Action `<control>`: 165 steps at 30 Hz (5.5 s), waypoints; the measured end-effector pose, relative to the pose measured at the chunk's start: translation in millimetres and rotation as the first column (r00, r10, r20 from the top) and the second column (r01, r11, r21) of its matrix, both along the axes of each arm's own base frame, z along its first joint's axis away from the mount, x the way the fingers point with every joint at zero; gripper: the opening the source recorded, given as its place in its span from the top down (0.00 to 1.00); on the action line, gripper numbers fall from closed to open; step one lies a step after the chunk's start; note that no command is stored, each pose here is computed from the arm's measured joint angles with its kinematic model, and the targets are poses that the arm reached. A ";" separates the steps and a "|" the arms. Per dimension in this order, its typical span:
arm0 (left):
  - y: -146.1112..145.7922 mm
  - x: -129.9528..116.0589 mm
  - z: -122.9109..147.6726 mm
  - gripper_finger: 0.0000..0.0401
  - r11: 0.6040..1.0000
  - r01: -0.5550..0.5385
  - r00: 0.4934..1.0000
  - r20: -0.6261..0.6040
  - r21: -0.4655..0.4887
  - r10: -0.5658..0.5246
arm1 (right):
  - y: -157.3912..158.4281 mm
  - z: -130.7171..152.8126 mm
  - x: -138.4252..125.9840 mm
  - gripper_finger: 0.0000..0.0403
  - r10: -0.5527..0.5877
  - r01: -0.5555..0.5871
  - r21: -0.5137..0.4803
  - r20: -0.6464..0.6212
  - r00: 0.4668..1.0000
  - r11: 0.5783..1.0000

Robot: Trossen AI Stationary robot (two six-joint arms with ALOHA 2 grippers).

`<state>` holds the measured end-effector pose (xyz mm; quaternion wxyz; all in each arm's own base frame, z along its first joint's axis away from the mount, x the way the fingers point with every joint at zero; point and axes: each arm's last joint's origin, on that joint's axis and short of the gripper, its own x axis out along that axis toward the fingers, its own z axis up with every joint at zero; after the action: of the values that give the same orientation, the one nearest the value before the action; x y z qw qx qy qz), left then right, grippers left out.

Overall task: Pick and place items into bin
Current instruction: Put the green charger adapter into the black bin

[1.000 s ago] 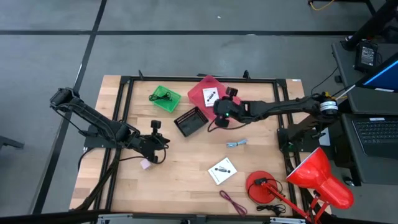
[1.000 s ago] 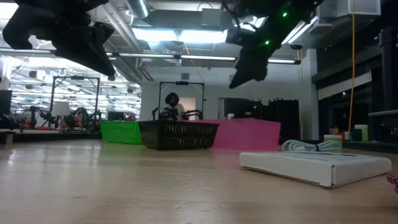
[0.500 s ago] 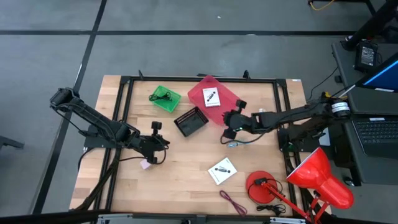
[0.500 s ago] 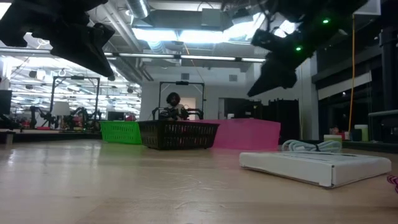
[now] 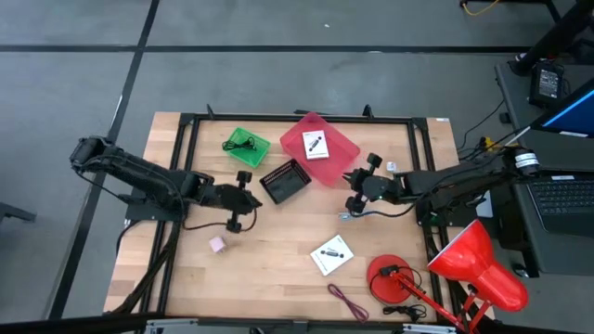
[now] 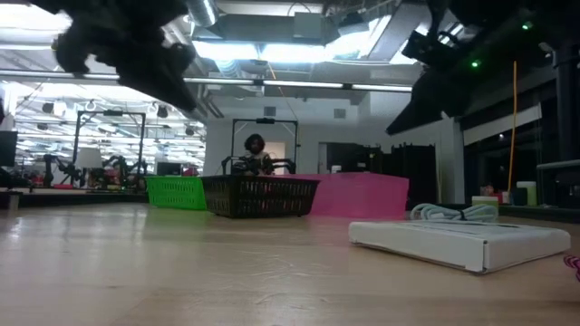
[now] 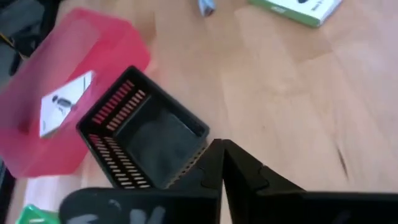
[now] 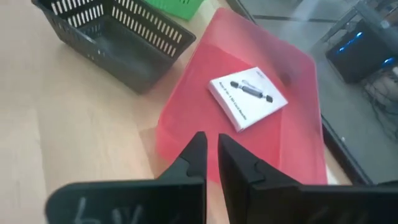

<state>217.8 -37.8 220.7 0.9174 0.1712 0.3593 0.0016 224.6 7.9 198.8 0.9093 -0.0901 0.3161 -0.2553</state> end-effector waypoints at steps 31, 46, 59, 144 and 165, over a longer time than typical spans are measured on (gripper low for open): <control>70.1 -36.5 -17.9 0.99 0.999 -0.025 0.922 0.385 -0.048 0.041 | 4.2 15.8 -11.0 0.95 -0.032 0.034 0.057 -0.037 0.999 0.998; 72.9 -38.3 -17.8 0.99 0.997 -0.044 0.923 0.380 -0.056 0.062 | -18.8 51.6 -31.5 0.66 -0.393 0.431 0.217 -0.198 0.898 0.876; 72.8 -38.2 -17.6 0.99 0.995 -0.052 0.920 0.384 -0.079 0.079 | -54.2 46.2 -44.6 0.32 -0.539 0.624 0.360 -0.316 0.781 0.694; 72.8 -38.2 -17.8 0.99 0.995 -0.053 0.921 0.381 -0.082 0.081 | -115.2 -51.5 -83.8 0.53 -0.726 0.847 0.399 -0.455 0.515 0.351; 72.9 -38.2 -17.8 0.99 0.995 -0.057 0.921 0.381 -0.081 0.084 | -111.7 -47.9 -75.4 0.70 -0.598 0.761 0.436 -0.472 0.648 0.481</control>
<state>179.6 35.1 202.9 0.9746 0.1231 0.1784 0.0556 149.2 -103.8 151.0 0.6596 0.3046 0.5027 -0.4685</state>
